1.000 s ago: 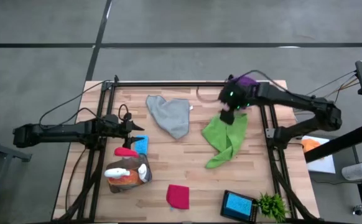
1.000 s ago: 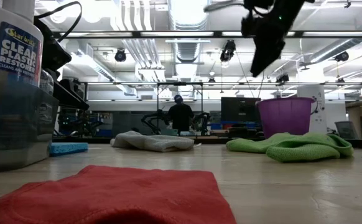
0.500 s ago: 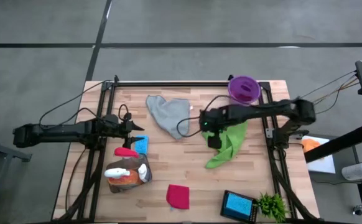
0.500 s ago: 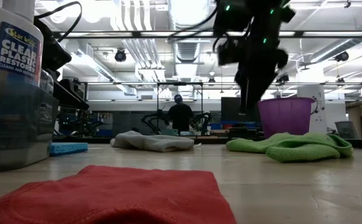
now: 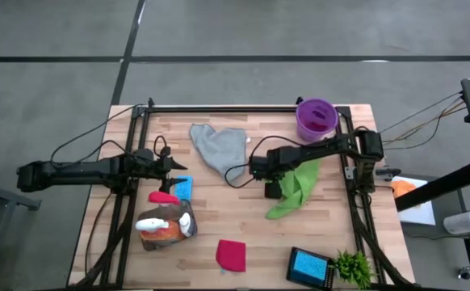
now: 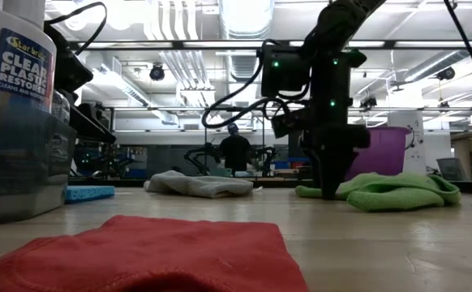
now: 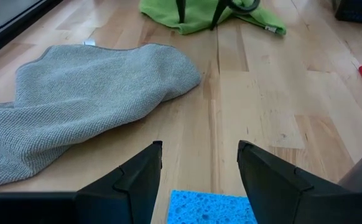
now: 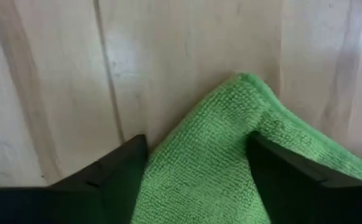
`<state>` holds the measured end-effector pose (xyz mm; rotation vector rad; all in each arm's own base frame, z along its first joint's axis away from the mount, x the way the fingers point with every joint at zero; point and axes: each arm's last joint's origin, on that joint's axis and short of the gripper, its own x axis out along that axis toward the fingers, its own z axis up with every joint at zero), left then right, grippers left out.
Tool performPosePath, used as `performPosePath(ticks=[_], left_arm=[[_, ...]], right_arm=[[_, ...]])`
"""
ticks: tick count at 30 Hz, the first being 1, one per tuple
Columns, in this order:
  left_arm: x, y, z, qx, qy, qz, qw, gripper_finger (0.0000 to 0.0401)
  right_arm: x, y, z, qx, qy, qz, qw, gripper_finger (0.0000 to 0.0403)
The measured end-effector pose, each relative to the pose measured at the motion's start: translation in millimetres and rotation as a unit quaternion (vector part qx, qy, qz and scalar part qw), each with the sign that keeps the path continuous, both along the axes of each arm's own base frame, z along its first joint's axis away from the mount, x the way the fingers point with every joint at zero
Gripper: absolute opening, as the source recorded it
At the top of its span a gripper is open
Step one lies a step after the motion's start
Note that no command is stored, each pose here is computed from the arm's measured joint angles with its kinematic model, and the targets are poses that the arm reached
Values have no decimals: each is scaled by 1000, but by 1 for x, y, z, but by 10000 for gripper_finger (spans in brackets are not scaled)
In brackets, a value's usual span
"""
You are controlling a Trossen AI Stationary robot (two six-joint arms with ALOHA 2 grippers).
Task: Pick & Place Kitchen Items
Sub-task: Put the green microfiber towel into the purple bucket
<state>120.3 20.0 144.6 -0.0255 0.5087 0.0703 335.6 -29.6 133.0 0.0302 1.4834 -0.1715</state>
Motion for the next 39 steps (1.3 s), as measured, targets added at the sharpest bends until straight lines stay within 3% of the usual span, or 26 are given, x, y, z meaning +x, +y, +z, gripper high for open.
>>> performPosePath(ticks=[3, 8, 14, 18, 24, 27, 29, 33, 39], left_arm=[[0, 0, 0, 0, 2, 0, 1000, 214], [0, 0, -1, -1, 4, 0, 1000, 214], [0, 0, -1, -1, 4, 0, 1000, 214], [-1, 0, -1, -1, 6, 0, 1000, 214], [-1, 0, -1, -1, 7, 0, 1000, 214], [-1, 0, -1, -1, 7, 0, 1000, 214], [-1, 0, -1, -1, 7, 0, 1000, 214], [-1, 0, -1, -1, 7, 0, 1000, 214], [-1, 0, -1, -1, 7, 0, 1000, 214]], right_arm=[[0, 1, 2, -1, -6, 0, 1000, 195], [3, 2, 16, -25, -53, 1, 998, 40], [11, 12, 64, -30, -209, 31, 977, 20], [6, 19, 118, -48, -339, 61, 937, 18], [-29, 26, 189, -59, -470, 74, 878, 18], [-51, 28, 211, -68, -494, 62, 864, 18], [-63, 30, 216, -68, -495, 52, 865, 18], [-79, 33, 206, -57, -457, 26, 887, 18], [-83, 36, 144, -26, -351, -9, 936, 18]])
